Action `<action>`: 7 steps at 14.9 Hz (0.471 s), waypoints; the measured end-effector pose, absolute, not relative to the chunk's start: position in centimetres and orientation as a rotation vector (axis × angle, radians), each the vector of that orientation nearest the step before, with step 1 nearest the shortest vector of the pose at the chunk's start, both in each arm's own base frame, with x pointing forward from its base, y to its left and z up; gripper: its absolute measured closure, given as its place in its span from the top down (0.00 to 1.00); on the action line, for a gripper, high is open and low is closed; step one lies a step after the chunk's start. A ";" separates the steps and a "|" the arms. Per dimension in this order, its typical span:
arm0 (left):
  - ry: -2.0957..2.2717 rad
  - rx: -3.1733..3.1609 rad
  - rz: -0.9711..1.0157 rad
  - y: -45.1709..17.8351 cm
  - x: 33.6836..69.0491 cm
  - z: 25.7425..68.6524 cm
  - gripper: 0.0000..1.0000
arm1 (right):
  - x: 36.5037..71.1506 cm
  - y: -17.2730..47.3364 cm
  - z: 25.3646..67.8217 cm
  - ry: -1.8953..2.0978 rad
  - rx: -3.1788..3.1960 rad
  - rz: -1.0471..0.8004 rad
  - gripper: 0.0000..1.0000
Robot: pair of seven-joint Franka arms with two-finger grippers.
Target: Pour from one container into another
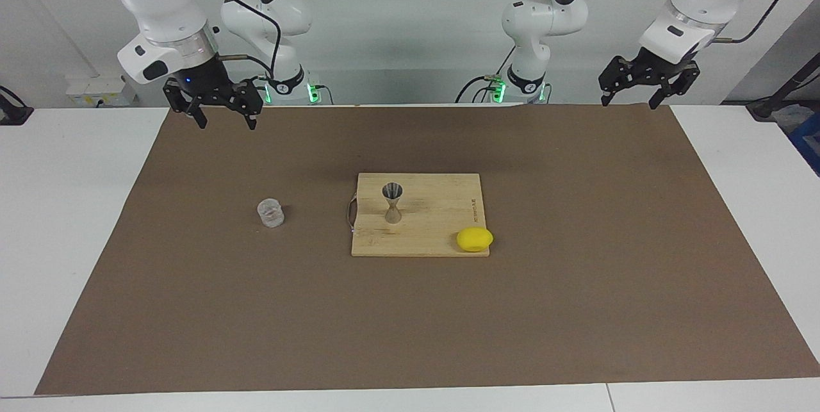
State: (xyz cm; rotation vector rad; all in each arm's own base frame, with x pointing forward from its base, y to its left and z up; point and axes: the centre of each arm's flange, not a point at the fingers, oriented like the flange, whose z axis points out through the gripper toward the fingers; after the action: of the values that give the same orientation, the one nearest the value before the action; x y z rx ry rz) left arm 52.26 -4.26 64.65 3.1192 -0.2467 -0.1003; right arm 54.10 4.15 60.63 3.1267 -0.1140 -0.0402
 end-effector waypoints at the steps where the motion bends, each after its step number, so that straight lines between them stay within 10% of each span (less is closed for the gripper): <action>1: -0.247 3.119 -0.100 -4.3 52.3 64.6 1.00 | 54.1 4.1 60.4 -0.115 3.125 -0.049 1.00; 7: -0.247 3.119 -0.100 -4.3 52.3 64.6 1.00 | 54.1 4.1 59.8 -0.114 3.123 -0.066 1.00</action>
State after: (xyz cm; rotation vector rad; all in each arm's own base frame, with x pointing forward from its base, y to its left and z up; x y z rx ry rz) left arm 52.26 -4.26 64.65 3.1192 -0.2467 -0.1002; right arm 54.05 4.08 59.77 3.1228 -0.1141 -0.0661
